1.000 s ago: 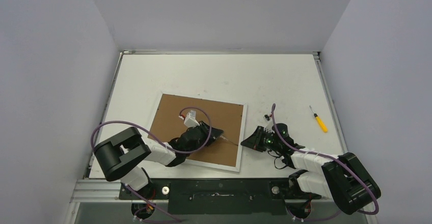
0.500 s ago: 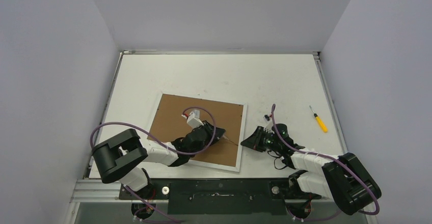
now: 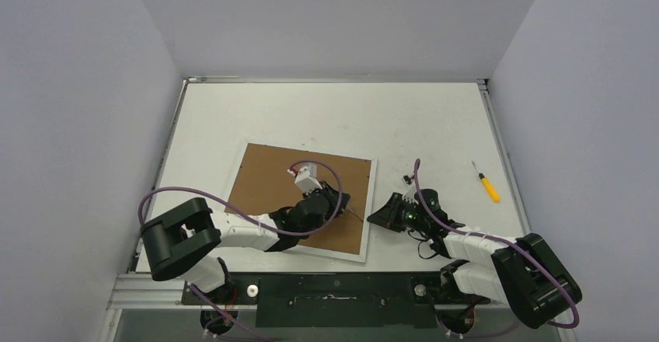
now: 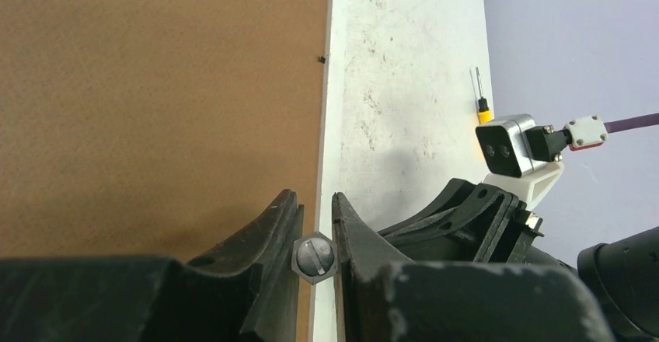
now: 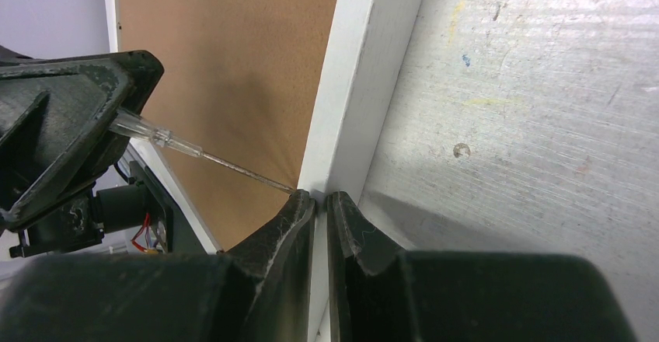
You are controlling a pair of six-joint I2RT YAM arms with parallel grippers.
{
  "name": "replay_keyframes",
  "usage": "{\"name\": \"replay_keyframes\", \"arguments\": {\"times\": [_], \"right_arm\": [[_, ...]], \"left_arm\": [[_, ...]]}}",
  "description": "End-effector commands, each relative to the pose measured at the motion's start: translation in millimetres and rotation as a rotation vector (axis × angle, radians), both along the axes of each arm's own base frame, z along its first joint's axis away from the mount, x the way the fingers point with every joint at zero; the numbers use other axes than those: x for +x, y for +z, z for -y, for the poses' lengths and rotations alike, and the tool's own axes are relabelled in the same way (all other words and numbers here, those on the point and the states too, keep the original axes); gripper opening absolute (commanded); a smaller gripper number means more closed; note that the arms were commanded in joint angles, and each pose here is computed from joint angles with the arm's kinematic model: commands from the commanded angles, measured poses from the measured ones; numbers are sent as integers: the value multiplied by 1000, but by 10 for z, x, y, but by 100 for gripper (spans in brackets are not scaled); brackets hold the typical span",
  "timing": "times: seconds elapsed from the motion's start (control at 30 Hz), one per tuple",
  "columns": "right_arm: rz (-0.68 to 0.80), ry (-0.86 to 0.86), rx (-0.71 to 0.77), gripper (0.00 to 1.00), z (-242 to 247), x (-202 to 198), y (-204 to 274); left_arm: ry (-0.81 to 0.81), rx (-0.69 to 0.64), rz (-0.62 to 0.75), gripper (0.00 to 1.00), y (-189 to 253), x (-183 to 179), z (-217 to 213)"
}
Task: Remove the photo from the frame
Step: Release the photo frame item from the photo frame.
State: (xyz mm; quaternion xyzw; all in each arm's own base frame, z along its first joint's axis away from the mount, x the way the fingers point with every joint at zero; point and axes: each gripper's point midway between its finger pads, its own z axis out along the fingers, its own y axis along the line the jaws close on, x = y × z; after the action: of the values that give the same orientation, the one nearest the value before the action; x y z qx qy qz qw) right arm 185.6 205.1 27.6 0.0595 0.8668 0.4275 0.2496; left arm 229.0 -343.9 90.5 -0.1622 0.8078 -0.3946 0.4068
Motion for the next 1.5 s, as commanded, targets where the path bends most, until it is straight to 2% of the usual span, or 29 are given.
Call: {"name": "replay_keyframes", "arguments": {"times": [0.0, 0.37, 0.87, 1.03, 1.17, 1.33, 1.47], "right_arm": [[50, 69, 48, 10, -195, -39, 148], [57, 56, 45, 10, -204, -3, 179], [61, 40, 28, 8, -213, 42, 210], [69, 37, 27, 7, -216, 43, 236], [84, 37, 9, 7, -197, 56, 260], [128, 27, -34, 9, -144, 165, 374], [163, 25, -71, 12, -62, 322, 513]], "left_arm": [[-387, -190, -99, 0, 451, -901, 858], [-427, -79, -96, 0, 441, -1123, 1066], [-381, 246, -76, 0, 541, -1402, 1352], [-379, 270, -65, 0, 580, -1412, 1420], [-333, 275, -42, 0, 639, -1252, 1264], [-329, 204, -41, 0, 794, -937, 904], [-347, 98, -18, 0, 1052, -696, 531]]}}
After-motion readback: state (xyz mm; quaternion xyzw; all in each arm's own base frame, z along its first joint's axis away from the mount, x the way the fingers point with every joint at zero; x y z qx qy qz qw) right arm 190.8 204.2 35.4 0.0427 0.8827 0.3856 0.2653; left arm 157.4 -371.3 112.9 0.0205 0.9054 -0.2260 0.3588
